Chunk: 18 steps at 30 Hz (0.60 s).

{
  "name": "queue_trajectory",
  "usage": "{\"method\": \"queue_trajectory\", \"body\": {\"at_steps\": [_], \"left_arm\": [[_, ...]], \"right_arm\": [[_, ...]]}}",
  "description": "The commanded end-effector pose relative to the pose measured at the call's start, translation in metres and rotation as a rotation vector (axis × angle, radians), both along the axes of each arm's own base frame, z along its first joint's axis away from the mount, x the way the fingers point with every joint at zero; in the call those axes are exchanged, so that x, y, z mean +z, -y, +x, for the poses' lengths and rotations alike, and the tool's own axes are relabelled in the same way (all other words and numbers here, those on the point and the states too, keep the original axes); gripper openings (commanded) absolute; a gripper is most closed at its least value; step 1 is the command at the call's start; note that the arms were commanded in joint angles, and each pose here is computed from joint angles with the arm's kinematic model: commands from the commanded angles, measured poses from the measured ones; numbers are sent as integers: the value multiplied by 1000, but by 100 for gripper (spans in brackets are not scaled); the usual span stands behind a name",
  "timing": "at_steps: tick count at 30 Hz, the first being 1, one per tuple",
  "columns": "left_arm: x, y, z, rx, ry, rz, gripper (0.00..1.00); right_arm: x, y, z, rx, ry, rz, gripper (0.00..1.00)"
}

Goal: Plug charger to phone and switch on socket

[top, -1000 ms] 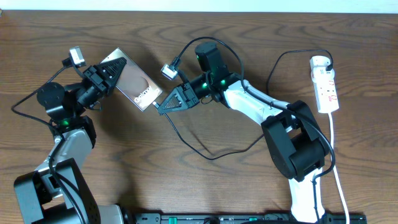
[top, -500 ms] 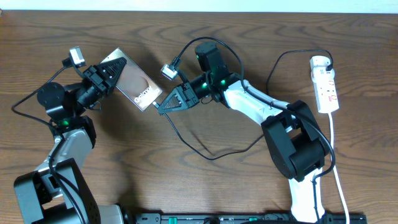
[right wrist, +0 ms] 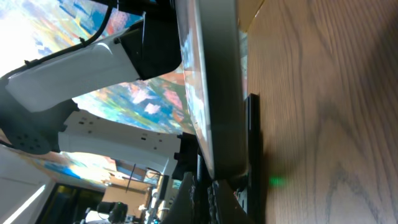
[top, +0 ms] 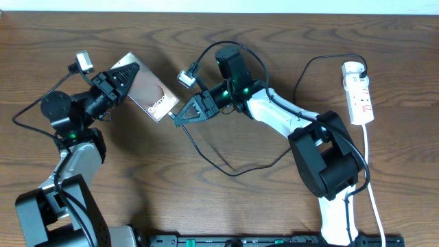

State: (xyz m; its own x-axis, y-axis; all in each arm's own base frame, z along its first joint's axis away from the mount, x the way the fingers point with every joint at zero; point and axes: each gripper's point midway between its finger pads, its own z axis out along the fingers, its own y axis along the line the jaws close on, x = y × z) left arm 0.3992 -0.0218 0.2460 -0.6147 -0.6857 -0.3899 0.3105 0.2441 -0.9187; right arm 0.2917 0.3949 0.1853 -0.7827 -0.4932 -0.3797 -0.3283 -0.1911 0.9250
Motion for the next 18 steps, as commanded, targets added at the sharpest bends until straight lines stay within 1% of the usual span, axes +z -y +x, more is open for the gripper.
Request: {"method": "queue_trajectory", "body": {"at_steps": [1, 14, 18], "left_arm": [[9, 32, -20, -174, 4, -2, 7], [9, 34, -23, -195, -9, -13, 8], [9, 42, -24, -216, -9, -12, 7]], "right_arm": [[2, -6, 12, -59, 45, -10, 1], [3, -7, 15, -73, 63, -5, 1], [4, -8, 17, -81, 65, -6, 1]]}}
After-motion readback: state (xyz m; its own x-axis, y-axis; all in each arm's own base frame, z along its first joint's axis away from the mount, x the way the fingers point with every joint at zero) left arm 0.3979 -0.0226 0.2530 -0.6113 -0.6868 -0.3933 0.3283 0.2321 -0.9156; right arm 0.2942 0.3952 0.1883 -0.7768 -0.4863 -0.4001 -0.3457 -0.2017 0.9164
